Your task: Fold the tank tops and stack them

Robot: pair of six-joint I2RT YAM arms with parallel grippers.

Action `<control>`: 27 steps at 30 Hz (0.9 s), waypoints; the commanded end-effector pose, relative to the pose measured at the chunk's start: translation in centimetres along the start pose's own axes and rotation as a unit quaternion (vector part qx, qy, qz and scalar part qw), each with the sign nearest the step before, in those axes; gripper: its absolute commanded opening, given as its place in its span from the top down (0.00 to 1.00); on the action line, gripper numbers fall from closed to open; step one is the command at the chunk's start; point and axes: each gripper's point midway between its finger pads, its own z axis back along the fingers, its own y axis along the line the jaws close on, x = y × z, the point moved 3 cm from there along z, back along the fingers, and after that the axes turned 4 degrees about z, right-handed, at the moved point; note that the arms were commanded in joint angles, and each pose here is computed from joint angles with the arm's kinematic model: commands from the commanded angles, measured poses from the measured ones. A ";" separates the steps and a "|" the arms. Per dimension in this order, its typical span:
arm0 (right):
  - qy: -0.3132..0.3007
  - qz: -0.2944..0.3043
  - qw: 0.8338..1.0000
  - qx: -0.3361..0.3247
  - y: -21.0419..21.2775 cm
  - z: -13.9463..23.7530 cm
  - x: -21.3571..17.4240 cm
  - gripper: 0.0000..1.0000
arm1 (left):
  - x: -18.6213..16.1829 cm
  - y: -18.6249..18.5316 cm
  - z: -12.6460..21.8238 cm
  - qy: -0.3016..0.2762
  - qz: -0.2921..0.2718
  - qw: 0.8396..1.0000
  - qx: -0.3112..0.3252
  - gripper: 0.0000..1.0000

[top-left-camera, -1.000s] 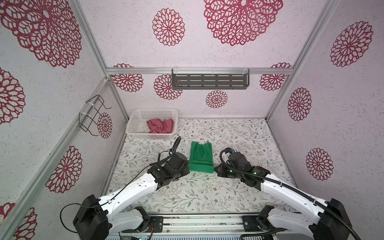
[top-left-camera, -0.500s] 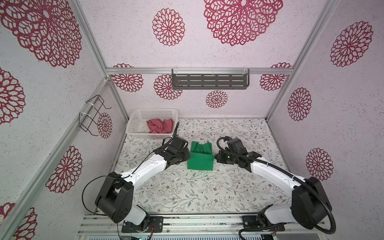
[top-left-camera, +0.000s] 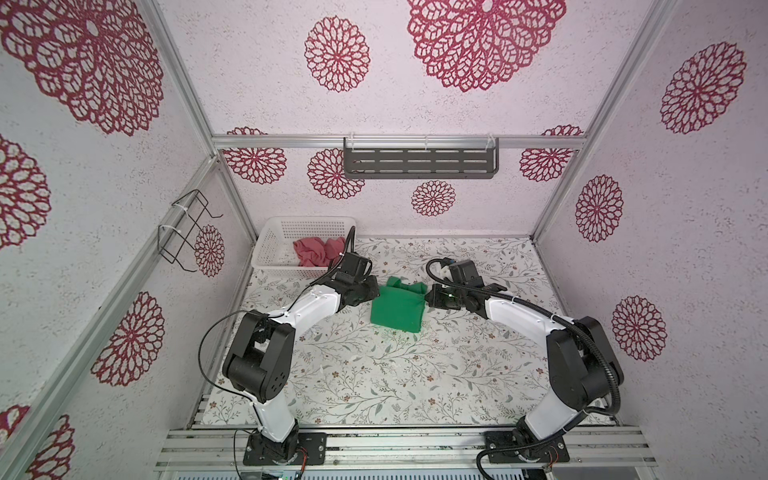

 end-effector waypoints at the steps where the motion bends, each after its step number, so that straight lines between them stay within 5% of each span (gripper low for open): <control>1: -0.021 0.019 1.000 0.002 -0.2 0.2 2.3 1.00 | 3.2 -0.5 -0.3 -0.037 -0.020 0.999 -0.013 1.00; 27: -0.014 -0.008 1.000 -0.008 -5.3 -4.2 5.8 1.00 | 7.1 -1.3 -9.7 -0.008 -0.027 0.999 -0.046 1.00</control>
